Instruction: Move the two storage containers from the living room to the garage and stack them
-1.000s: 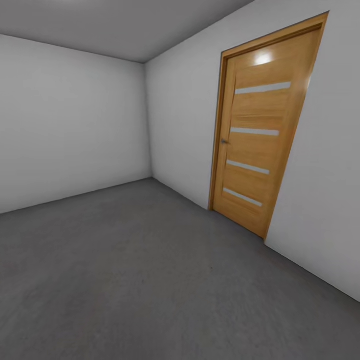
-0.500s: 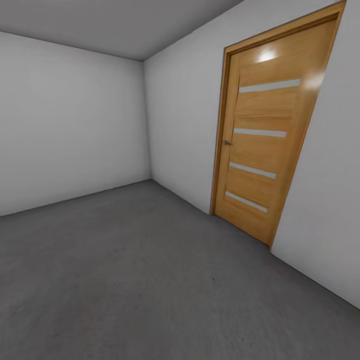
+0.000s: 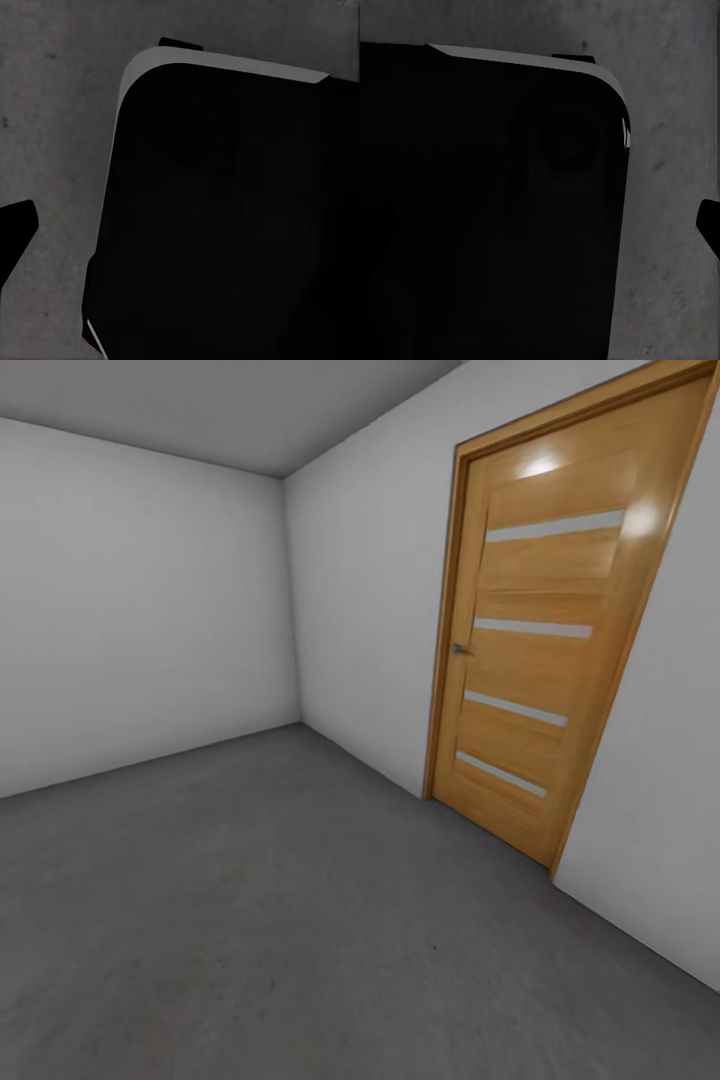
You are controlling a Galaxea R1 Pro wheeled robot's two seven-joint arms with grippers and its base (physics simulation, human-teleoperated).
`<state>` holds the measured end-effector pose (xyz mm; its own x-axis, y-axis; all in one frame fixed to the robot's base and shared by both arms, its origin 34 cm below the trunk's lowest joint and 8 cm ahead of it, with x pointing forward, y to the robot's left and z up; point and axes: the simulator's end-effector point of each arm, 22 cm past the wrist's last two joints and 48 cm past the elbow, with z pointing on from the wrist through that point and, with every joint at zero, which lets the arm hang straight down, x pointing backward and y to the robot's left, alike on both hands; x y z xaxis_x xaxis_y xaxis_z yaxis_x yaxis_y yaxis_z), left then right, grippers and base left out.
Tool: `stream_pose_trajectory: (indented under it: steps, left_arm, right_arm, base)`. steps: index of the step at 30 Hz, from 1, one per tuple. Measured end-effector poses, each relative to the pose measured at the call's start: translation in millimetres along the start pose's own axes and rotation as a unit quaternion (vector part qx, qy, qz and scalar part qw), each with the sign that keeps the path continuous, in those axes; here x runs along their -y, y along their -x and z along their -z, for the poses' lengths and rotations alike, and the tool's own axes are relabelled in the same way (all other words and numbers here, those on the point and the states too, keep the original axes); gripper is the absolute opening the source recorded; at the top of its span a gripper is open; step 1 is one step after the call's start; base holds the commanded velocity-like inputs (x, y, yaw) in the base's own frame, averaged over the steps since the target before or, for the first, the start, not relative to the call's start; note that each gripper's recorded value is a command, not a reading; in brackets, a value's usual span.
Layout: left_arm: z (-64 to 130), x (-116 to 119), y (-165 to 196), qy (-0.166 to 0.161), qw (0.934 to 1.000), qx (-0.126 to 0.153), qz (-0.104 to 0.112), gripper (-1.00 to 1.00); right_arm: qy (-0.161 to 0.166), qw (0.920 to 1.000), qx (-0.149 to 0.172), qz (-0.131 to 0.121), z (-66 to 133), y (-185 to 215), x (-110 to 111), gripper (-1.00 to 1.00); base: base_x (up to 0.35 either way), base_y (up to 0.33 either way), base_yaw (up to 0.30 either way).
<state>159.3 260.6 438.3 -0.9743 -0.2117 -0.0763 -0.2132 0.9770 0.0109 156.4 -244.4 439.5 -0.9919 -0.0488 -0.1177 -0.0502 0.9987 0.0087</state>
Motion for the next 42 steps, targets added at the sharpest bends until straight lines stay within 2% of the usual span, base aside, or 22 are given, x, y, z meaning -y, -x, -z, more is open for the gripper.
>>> stream_pose_trajectory:
  steps: [42]
  left_arm:
    - [0.0, -0.4, 0.1, 0.000, 1.0000, 0.000, 0.001, 1.00]
  right_arm:
    - [0.000, 1.0000, 0.000, 0.000, 0.0, 0.0, 0.0, 1.00]
  base:
    - [0.323, 0.000, 0.000]
